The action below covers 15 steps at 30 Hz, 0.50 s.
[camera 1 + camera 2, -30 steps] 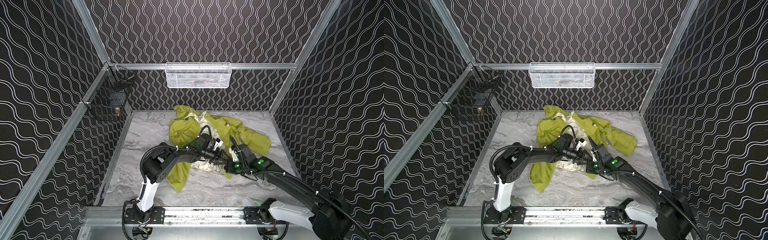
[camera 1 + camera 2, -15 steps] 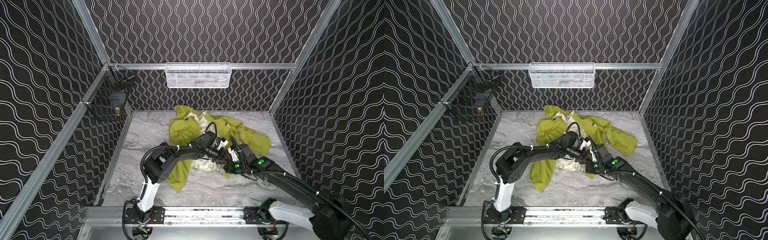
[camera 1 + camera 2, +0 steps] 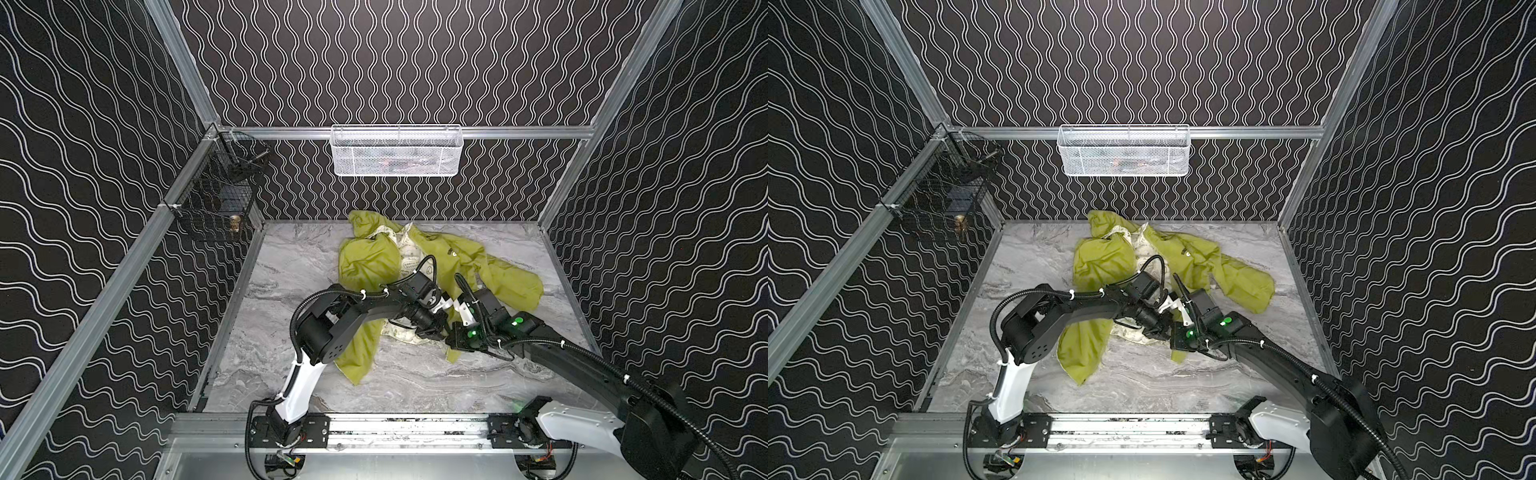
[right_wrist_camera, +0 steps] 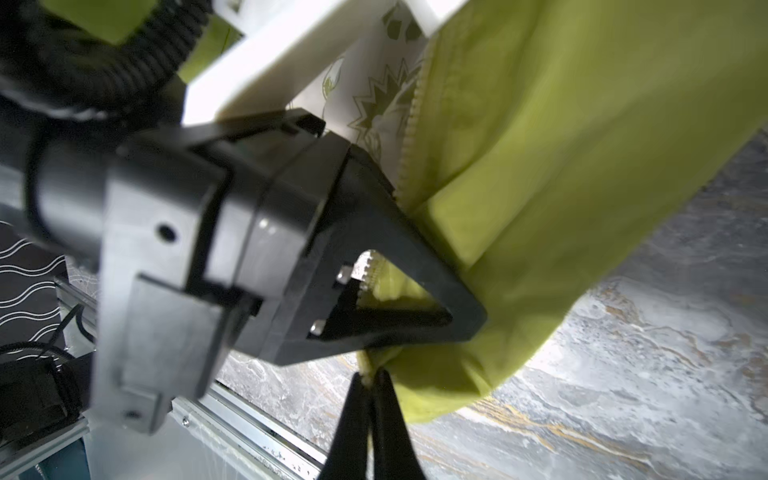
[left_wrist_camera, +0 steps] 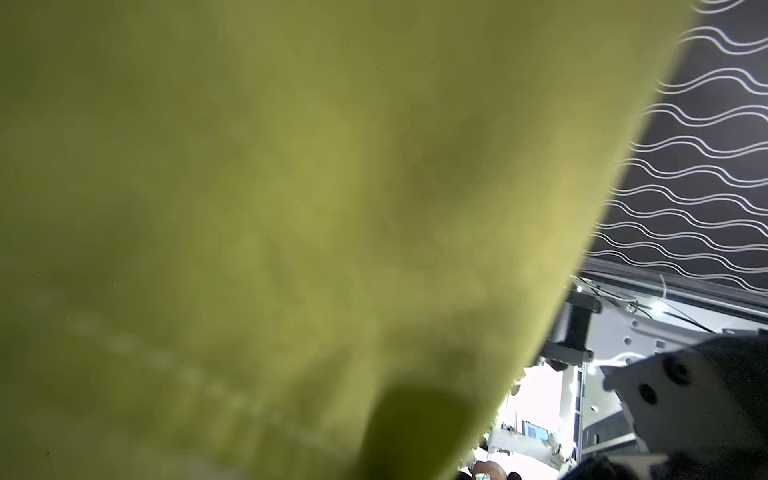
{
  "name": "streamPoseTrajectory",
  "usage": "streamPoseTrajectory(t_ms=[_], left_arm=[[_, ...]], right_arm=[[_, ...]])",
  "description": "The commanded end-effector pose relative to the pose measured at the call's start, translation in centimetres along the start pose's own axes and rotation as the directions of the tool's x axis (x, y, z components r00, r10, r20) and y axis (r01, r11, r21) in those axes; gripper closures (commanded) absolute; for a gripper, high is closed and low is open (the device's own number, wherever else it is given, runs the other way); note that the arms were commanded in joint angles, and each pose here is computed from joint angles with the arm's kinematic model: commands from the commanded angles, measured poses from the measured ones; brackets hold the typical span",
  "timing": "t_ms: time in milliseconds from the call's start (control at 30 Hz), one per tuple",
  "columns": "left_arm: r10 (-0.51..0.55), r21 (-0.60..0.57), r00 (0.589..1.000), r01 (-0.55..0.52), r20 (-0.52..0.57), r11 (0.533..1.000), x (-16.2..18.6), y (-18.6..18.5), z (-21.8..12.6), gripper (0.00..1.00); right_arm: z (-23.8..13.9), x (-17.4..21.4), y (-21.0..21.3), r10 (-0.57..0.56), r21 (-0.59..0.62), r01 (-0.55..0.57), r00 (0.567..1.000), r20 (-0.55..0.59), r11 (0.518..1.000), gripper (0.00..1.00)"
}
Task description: Zip up the jacket
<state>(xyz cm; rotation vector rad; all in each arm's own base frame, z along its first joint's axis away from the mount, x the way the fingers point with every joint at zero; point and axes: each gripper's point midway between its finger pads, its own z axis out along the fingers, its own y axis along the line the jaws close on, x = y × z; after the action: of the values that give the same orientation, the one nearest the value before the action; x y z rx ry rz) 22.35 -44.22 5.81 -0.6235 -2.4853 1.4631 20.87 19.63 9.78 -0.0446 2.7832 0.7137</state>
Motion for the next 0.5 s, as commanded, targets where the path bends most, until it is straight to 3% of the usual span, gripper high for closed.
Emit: streamPoseTrajectory(t_ms=[0, 200, 367, 467], left_arm=[[-0.014, 0.047, 1.0, 0.014, 0.009, 0.999, -0.2, -0.5, 0.0, 1.0], [-0.035, 0.191, 0.995, 0.017, 0.093, 0.982, -2.4, -1.8, -0.6, 1.0], [-0.044, 0.347, 0.981, -0.024, 0.187, 0.937, -5.3, -3.8, -2.1, 1.0], [-0.067, 0.432, 0.97, -0.043, 0.236, 0.901, -7.3, -4.8, -3.8, 1.0]], right_arm=[[-0.4, -1.5, 0.4, 0.02, -0.023, -0.019, 0.998, 0.067, 1.0, 0.72], [-3.0, -2.3, 0.2, 0.155, -0.089, -0.143, 0.977, 0.149, 0.986, 0.48], [-5.5, -2.6, 1.0, 0.282, -0.23, -0.233, 0.937, 0.207, 0.945, 0.45], [-6.1, -2.4, 2.5, 0.359, -0.387, -0.267, 0.914, 0.188, 0.883, 0.44]])
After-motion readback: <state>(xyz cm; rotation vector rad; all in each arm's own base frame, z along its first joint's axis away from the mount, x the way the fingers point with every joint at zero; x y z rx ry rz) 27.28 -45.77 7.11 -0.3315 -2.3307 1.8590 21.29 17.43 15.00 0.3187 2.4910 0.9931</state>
